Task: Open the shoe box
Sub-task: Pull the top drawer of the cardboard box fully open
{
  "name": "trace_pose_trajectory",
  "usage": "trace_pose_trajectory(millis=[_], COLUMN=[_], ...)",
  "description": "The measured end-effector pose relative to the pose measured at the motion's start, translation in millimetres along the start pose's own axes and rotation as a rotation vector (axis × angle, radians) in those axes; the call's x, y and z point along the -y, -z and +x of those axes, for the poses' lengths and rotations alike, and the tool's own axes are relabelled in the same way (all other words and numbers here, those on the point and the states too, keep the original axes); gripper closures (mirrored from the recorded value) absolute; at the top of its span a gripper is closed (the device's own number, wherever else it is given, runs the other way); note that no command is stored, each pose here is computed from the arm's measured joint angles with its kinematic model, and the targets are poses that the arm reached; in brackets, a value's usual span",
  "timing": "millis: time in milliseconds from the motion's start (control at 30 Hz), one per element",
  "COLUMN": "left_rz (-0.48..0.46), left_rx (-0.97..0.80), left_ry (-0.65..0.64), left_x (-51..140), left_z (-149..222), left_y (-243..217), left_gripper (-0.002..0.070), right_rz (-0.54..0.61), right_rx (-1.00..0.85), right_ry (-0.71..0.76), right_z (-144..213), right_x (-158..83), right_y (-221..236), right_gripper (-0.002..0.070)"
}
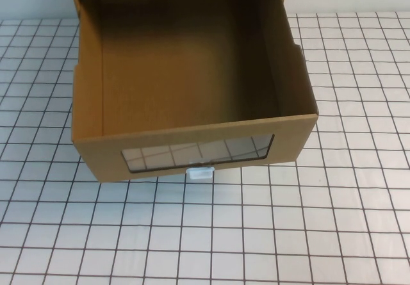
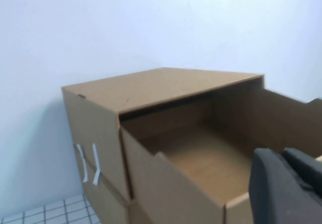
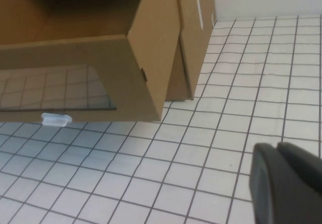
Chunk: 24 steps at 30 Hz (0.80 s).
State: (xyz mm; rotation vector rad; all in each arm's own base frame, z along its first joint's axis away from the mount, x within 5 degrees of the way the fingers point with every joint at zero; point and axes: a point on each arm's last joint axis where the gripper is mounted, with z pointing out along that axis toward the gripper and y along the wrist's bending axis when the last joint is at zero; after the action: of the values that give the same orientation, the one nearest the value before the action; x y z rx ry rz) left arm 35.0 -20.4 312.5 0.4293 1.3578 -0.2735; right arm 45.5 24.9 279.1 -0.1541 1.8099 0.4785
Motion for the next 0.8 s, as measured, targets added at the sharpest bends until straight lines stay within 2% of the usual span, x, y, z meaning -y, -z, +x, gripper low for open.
trace_pose_trajectory(millis=[300, 800], left_rz=[-0.083, -0.023], left_rx=[0.022, -0.160], left_ry=[-0.014, -0.045], left_x=[4.7, 10.5], left_z=[91, 113], left_y=[-7, -7], left_gripper=[0.0677, 0.0677], right_rz=[0.000, 0.000], right_rx=[-0.002, -0.043], right_ry=[-0.020, -0.021], right_z=[10, 13], right_x=[3, 3], right_y=[-5, -5], right_gripper=[0.0689, 0.0689])
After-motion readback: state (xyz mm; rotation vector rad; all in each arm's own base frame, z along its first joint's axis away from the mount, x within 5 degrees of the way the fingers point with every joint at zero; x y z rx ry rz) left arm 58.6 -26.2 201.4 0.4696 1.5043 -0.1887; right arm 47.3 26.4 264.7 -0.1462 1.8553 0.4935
